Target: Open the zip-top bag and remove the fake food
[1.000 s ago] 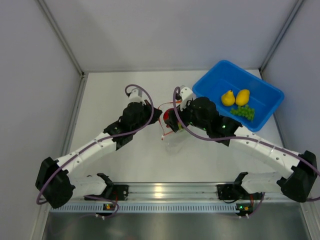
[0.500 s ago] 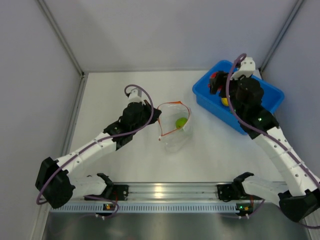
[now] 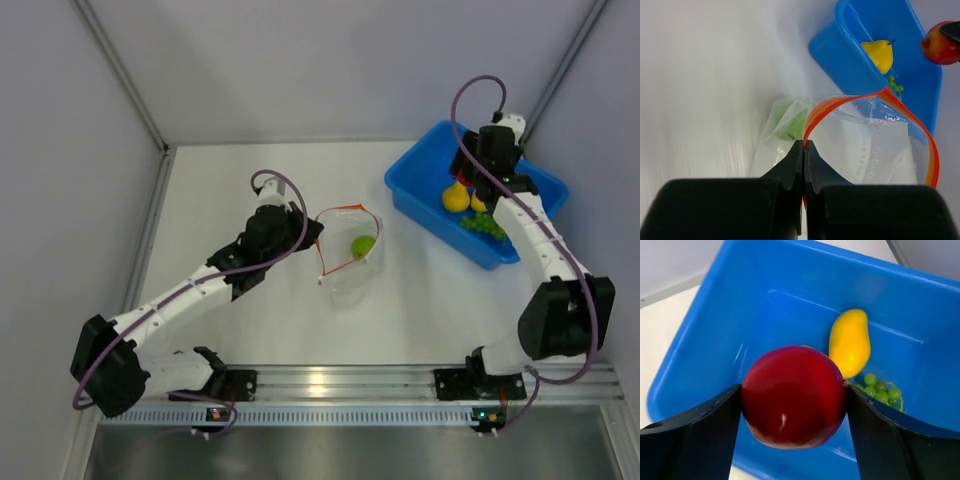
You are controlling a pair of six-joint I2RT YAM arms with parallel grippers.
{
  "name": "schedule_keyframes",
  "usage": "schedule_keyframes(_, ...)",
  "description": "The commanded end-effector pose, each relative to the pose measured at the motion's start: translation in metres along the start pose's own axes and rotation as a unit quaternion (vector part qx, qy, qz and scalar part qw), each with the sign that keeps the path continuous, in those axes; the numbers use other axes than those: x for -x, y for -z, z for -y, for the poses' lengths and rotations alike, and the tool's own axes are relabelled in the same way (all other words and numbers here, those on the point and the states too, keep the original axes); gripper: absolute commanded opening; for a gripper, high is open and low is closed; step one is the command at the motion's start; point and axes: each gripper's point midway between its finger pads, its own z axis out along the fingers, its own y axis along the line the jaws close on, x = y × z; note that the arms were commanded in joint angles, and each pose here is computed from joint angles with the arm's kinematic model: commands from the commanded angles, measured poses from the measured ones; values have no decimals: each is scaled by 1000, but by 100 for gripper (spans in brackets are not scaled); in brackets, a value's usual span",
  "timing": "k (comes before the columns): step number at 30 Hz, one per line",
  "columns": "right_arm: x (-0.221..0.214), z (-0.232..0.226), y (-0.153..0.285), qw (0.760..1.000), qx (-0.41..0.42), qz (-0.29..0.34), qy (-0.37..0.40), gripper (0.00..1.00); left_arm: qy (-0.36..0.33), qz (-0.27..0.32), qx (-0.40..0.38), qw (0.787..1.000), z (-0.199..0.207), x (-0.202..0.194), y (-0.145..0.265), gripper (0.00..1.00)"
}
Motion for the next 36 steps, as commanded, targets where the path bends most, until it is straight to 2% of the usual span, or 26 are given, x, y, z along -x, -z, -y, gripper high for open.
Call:
schedule_keyframes(1, 22, -2, -23, 999, 8, 16, -33, 36, -5, 10, -26, 1000, 16, 14, 9, 0)
schedule_keyframes(4, 12, -6, -44, 1000, 3, -6, -22, 51, -8, 10, -28, 1000, 17, 14, 11, 0)
schedule_keyframes(6, 10, -6, -50, 1000, -1, -16, -13, 57, -10, 10, -30, 999, 19, 16, 11, 0)
schedule_keyframes(8, 10, -7, -50, 1000, 1, -20, -10, 69, -18, 3, -32, 999, 19, 14, 11, 0)
schedule_keyframes(9, 12, -7, -48, 1000, 1, -24, -7, 76, -19, 5, -36, 999, 23, 17, 12, 0)
schedule_keyframes(10, 10, -11, -46, 999, 13, -30, -4, 90, -19, 3, -37, 999, 23, 16, 12, 0)
schedule_keyframes(12, 14, -16, -38, 999, 33, -30, -4, 98, -19, 3, -40, 999, 25, 17, 12, 0)
schedule_keyframes(13, 13, -24, -33, 998, 56, -35, -7, 99, -17, 2, -41, 999, 26, 17, 12, 0)
schedule_keyframes(21, 23, -50, 3, 989, 142, -43, -18, 98, -13, 0, -49, 999, 32, 19, 12, 0)
schedule_keyframes(24, 20, -73, 33, 981, 188, -44, -21, 87, -10, -1, -46, 999, 32, 19, 10, 0)
schedule_keyframes(28, 9, -109, 79, 966, 251, -53, -25, 66, -3, -3, -48, 999, 35, 19, 7, 0)
schedule_keyframes(36, -13, -165, 166, 945, 324, -52, -2, 48, 20, -10, -48, 999, 42, 19, -2, 0)
